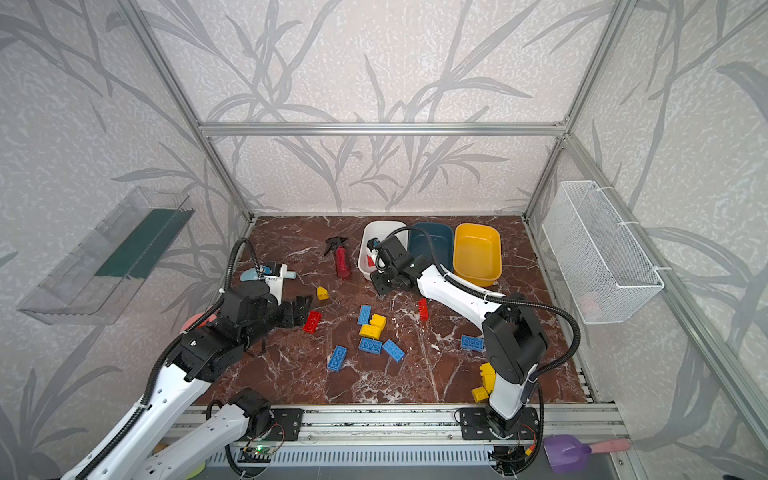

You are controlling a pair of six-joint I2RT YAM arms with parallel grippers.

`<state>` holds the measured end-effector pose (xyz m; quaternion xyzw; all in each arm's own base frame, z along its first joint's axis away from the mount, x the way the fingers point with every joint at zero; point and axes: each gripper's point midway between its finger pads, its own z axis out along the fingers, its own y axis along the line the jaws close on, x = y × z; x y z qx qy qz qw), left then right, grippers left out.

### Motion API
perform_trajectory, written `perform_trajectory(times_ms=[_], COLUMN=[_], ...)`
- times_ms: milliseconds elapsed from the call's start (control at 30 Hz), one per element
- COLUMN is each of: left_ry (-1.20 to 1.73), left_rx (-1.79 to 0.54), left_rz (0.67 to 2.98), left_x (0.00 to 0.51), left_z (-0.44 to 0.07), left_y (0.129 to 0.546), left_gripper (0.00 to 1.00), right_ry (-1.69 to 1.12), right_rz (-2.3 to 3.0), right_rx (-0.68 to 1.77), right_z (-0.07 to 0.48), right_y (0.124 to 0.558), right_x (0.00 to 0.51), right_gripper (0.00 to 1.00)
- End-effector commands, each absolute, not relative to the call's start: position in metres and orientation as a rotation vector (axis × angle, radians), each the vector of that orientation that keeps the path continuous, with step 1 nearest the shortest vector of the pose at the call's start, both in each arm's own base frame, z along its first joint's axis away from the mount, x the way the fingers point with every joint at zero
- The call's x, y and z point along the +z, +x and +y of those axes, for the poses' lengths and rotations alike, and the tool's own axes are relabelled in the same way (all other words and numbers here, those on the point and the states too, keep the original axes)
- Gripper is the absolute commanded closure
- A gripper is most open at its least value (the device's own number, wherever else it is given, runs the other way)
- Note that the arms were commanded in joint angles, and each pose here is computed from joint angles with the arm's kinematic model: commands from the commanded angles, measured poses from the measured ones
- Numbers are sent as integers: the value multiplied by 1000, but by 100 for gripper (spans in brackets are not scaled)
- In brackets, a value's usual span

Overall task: Sort the legos into containers by color
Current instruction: 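Lift red 2x4 brick into white bin with right gripper while left gripper approaches red brick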

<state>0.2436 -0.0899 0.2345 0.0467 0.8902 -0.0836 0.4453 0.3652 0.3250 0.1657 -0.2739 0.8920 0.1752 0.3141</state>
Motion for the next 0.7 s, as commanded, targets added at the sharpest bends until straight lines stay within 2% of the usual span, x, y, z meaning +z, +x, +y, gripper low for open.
perform_trajectory(times_ms=[0,167,400,667], left_ry=[116,155,150,143], left_rx=[-150,-128,-64,-33], left_rz=[2247,2331,2470,2511], left_x=[225,206,181,170], left_z=[-84,-89,-90,-89], left_y=[243,245,250,251], left_gripper=[12,12,13,12], right_ry=[-703,-658,-579,-550], right_rz=[2327,2337,2426,2486], right_rx=[509,521,512,502], right_z=[330,334,328,328], right_y=[385,426,477,498], right_x=[188,187,148,114], right_gripper=[81,81,81,79])
